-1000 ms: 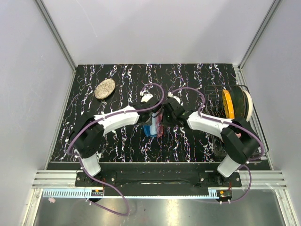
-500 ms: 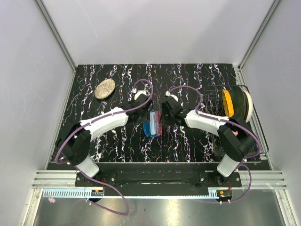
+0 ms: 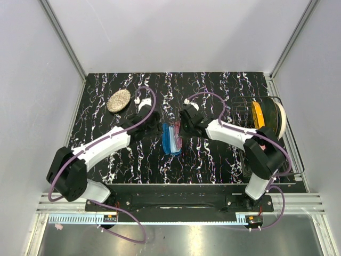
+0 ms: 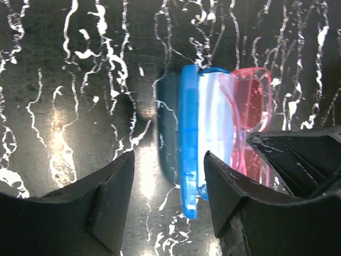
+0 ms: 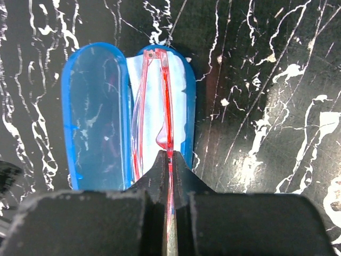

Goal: Organize the sunglasses
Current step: Place the sunglasses in the sunglasses case.

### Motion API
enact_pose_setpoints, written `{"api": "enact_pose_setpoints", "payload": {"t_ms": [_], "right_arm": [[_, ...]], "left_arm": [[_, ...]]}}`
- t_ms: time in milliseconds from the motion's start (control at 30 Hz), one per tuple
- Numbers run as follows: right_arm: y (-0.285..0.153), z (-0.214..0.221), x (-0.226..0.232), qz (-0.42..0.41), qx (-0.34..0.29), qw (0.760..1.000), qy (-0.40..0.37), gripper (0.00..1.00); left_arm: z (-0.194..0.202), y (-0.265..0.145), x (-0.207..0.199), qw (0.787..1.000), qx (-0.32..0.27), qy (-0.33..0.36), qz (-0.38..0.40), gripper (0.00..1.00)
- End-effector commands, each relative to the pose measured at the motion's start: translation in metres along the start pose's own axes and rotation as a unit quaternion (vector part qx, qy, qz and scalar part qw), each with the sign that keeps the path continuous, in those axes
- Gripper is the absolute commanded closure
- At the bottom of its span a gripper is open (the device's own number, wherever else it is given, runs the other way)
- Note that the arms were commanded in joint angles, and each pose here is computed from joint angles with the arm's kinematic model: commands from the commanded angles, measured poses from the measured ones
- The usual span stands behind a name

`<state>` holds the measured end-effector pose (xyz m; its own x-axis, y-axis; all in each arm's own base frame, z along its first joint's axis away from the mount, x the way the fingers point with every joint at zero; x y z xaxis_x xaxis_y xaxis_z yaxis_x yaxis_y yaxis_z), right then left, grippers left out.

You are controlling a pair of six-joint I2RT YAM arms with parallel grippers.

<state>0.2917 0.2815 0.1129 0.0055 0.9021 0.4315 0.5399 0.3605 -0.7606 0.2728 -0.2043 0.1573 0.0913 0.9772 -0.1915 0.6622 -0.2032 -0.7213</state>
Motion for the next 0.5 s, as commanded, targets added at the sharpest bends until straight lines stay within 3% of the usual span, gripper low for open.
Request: {"api": "enact_pose_setpoints", "payload": {"t_ms": [0,100,467], "right_arm": [[0.002,-0.011,0.002,0.027,-0.016,0.999,-0.014,1.0],[0.005,-0.01,0.0,0.043,-0.011,0.999,-0.019,1.0],[0.012,-0.016,-0.007,0.089,-0.008,0.995,-0.035,1.0]], "left_arm": [[0.0,0.003,0.017,0.998,-0.017,-0.056,-0.012,0.43],[0.008,0.011,0.025,0.996,-0.009,-0.085,-0.015,0.48],[0.033,0.041,0.025,0.994,0.041,-0.099,0.009,0.51]]}}
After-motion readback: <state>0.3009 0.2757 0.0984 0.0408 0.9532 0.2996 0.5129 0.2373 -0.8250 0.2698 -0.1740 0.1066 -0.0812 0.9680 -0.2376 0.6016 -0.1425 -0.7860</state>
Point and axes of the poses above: each gripper's point midway between its finger pads, its own y axis out along the fingers, its own x axis along the line the jaws close on, z = x × y, the point moved 5 cm from there along -y, back along the fingers, and after that the axes turned 8 degrees about y, right-handed, at the moved point
